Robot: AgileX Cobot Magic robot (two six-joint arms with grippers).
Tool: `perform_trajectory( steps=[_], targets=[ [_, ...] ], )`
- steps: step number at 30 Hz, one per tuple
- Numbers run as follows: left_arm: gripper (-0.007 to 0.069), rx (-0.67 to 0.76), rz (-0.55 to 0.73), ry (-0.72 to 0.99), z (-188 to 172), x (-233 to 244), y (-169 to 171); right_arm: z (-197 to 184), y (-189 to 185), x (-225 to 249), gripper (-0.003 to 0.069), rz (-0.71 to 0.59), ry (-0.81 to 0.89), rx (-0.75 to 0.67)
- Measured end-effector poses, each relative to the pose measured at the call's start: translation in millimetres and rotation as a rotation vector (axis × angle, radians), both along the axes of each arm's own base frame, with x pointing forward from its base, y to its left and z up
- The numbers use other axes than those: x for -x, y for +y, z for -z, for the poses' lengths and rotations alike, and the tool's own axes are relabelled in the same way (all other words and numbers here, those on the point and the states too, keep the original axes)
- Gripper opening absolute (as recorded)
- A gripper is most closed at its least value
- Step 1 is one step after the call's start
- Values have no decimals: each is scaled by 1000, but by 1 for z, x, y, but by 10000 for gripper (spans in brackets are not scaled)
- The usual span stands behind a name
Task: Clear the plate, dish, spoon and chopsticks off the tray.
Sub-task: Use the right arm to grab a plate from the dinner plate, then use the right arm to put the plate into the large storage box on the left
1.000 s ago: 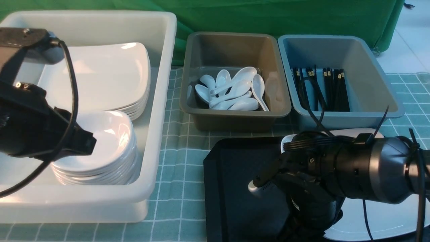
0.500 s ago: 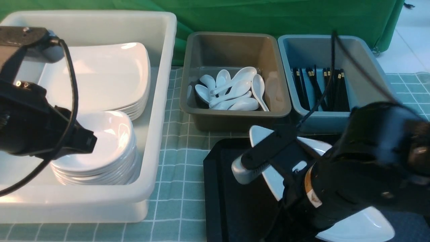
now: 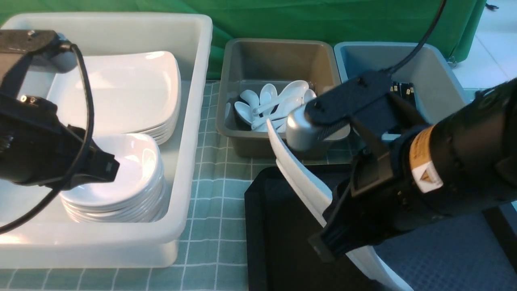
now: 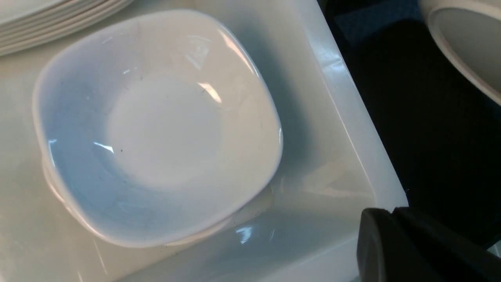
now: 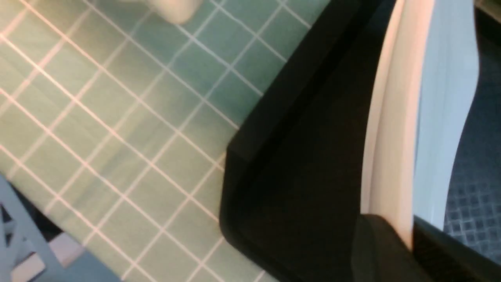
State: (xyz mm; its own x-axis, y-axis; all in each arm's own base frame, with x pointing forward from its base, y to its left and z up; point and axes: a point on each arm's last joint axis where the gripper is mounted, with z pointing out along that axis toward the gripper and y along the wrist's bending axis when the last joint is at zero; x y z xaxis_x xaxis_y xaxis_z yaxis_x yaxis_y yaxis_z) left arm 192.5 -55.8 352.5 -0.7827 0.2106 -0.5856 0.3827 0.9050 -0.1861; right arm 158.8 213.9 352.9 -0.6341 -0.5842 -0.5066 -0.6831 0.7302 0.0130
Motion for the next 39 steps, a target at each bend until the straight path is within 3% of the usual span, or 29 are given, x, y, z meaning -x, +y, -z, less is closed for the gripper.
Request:
perform_trajectory(
  steps=[14, 19, 24, 39],
  targets=[
    [8, 21, -53, 1, -1, -1, 1, -51, -10, 7, 59, -26, -96, -107],
    [8, -39, -189, -8, -4, 4, 13, -86, -11, 6, 59, -61, -207, -184],
    [8, 5, -271, -37, -14, 16, 17, -107, -6, -5, 59, -68, -341, -193],
    [8, 107, -303, -79, -34, 61, 20, -111, 45, -83, 59, -106, -525, -133]
  ],
)
